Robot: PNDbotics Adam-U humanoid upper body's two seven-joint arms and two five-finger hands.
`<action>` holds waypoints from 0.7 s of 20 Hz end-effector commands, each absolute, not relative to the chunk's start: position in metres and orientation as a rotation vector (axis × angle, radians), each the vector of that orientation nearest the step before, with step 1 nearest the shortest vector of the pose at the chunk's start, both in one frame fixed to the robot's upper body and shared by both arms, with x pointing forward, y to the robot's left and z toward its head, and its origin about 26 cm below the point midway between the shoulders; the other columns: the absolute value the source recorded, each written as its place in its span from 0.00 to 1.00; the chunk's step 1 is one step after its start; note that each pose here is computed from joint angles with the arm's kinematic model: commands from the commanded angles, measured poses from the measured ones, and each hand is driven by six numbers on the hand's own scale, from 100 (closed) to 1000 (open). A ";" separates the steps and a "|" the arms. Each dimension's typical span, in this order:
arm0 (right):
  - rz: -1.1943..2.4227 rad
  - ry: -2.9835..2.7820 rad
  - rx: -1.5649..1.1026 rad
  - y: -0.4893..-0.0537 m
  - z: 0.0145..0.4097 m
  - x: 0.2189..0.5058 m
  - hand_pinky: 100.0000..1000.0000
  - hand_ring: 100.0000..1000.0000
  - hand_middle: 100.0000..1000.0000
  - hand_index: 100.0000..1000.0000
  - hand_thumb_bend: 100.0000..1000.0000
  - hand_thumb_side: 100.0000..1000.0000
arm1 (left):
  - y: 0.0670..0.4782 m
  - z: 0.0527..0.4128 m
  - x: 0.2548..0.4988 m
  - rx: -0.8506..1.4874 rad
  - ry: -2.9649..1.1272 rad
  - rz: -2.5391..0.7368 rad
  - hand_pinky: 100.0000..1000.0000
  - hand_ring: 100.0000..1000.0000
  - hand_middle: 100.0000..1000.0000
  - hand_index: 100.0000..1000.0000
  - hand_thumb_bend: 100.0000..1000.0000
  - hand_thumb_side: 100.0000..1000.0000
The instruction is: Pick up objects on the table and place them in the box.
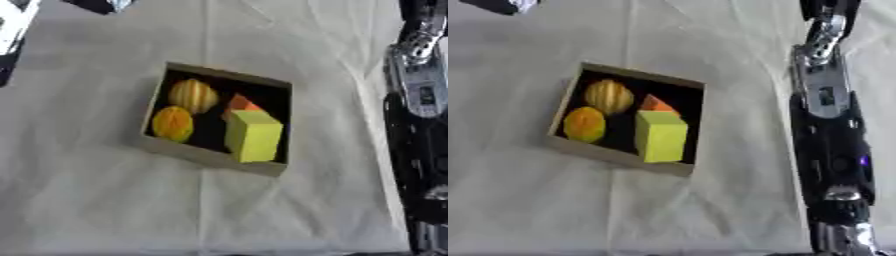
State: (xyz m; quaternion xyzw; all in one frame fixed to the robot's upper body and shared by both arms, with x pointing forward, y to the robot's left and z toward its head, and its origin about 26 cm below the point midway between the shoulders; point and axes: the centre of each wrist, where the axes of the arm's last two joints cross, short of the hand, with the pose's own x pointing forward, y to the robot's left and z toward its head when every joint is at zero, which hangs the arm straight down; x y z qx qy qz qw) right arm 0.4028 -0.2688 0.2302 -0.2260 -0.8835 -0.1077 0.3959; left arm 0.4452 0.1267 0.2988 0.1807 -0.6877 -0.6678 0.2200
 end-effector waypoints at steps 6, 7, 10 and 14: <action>-0.238 -2.345 -0.587 -0.261 0.255 0.391 0.63 0.61 0.49 0.76 0.00 0.49 | 0.108 0.275 0.402 0.358 -1.938 -2.152 0.62 0.45 0.28 0.57 0.00 0.14; -0.237 -2.348 -0.585 -0.260 0.255 0.390 0.64 0.61 0.49 0.76 0.00 0.49 | 0.109 0.273 0.398 0.369 -1.931 -2.156 0.62 0.45 0.28 0.57 0.00 0.15; -0.234 -2.351 -0.582 -0.259 0.256 0.389 0.64 0.61 0.49 0.76 0.00 0.49 | 0.111 0.272 0.386 0.400 -1.903 -2.156 0.62 0.45 0.29 0.57 0.00 0.15; -0.226 -2.357 -0.580 -0.259 0.257 0.388 0.64 0.61 0.49 0.76 0.00 0.49 | 0.109 0.265 0.380 0.411 -1.827 -2.159 0.62 0.46 0.29 0.57 0.00 0.15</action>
